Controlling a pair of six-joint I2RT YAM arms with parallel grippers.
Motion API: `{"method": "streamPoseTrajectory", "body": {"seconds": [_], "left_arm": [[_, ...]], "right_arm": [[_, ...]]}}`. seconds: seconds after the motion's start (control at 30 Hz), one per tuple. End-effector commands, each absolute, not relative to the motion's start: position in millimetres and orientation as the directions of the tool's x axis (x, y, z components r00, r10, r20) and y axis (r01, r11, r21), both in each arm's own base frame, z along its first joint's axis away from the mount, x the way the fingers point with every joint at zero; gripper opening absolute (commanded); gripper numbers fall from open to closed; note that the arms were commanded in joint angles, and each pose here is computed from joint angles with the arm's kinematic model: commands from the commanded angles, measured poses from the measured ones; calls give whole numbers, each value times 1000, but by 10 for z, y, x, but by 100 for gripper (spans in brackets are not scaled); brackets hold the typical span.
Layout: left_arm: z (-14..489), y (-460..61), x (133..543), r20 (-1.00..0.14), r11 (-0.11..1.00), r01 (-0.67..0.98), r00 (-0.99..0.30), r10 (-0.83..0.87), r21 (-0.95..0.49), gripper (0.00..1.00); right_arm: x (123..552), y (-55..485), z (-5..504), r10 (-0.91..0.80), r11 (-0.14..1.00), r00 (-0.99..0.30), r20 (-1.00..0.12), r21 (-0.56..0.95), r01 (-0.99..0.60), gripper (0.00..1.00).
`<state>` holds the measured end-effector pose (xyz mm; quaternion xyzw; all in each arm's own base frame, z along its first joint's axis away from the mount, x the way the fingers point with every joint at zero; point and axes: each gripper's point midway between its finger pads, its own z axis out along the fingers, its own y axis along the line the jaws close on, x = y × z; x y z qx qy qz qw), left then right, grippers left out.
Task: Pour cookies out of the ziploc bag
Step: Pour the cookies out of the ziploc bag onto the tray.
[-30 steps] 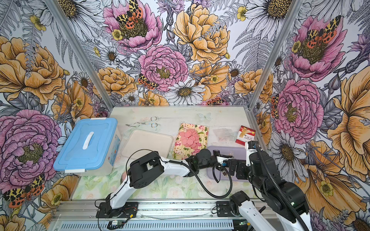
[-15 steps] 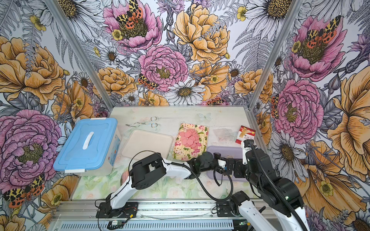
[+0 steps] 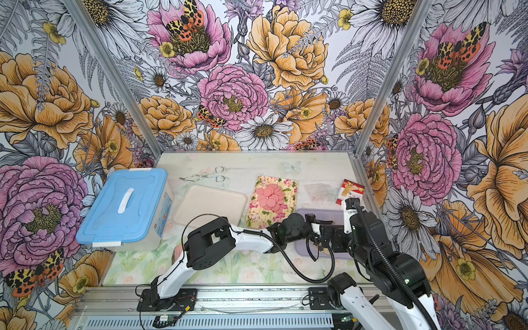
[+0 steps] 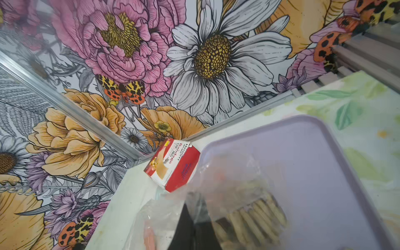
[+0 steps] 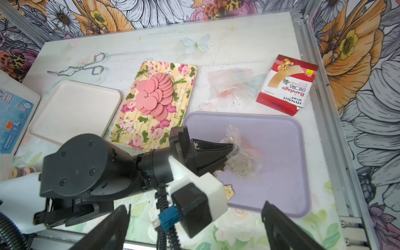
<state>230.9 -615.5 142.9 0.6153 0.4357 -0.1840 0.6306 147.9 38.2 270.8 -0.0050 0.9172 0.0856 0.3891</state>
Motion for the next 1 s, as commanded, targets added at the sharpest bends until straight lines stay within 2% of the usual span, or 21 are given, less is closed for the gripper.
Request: {"method": "streamPoseTrajectory", "body": {"seconds": [0.0,0.03,0.07,0.1,0.17,0.2,0.23,0.27,0.33,0.4,0.43,0.5,0.57,0.6,0.67,0.73,0.77,0.83,0.9,0.93,0.97], "left_arm": [[1930,-5897,1995,-781,275,736,615,110,619,0],[1961,-5904,2070,-803,255,764,584,116,592,0],[1611,-6116,2519,-805,184,801,498,322,569,0],[1383,-6175,2789,-790,193,804,454,413,563,0],[1920,-5818,2111,-835,261,796,544,89,546,0],[1962,-5804,2153,-843,266,802,529,97,535,0],[1678,-5926,2477,-847,247,814,476,237,526,0],[1629,-5963,2657,-862,263,827,435,260,497,0],[2046,-5663,2293,-871,304,825,489,38,476,0],[1670,-5899,2684,-866,261,831,431,254,491,0],[1658,-5893,2702,-873,272,834,421,246,479,0],[2007,-5670,2329,-872,308,823,486,52,477,0],[1532,-5970,2723,-855,234,839,413,314,491,0],[1542,-5958,2675,-847,242,827,430,311,508,0],[1910,-5738,2196,-840,276,795,527,126,540,0],[1379,-5992,2739,-798,203,808,443,408,553,0],[1400,-5976,2683,-787,229,778,477,392,585,0],[1796,-5727,2187,-807,268,762,560,185,590,0],[1333,-5927,2727,-758,209,767,480,440,607,0],[1433,-5895,2604,-740,227,726,534,409,649,0],[1774,-5750,2159,-758,269,709,607,239,652,0]], "right_arm": [[1541,410,2731,51,984,-679,-732,151,-89,99],[1549,388,2715,54,986,-677,-734,145,-78,99],[1565,393,2718,60,986,-677,-734,148,-74,99],[1582,420,2729,63,984,-676,-734,158,-80,99],[1597,385,2716,71,987,-668,-740,150,-61,99],[1607,392,2711,77,986,-666,-742,157,-60,99],[1625,426,2726,75,984,-665,-743,165,-73,99],[1654,432,2729,79,984,-664,-744,166,-69,99],[1674,449,2711,83,983,-667,-740,172,-69,99],[1699,480,2693,84,981,-669,-739,181,-77,99],[1704,487,2681,83,980,-672,-736,181,-78,99],[1705,489,2669,87,979,-666,-741,186,-79,99],[1718,506,2669,86,978,-668,-740,190,-84,99],[1724,514,2670,85,978,-670,-738,191,-86,99],[1718,511,2650,86,978,-669,-738,192,-85,99],[1727,531,2645,84,976,-672,-736,196,-92,99],[1729,531,2649,84,976,-671,-737,196,-92,99],[1719,527,2635,89,975,-665,-741,200,-92,99],[1740,544,2635,89,974,-664,-742,204,-97,99],[1745,546,2628,89,974,-668,-739,203,-95,99],[1748,544,2617,90,975,-669,-738,203,-93,99]]}}
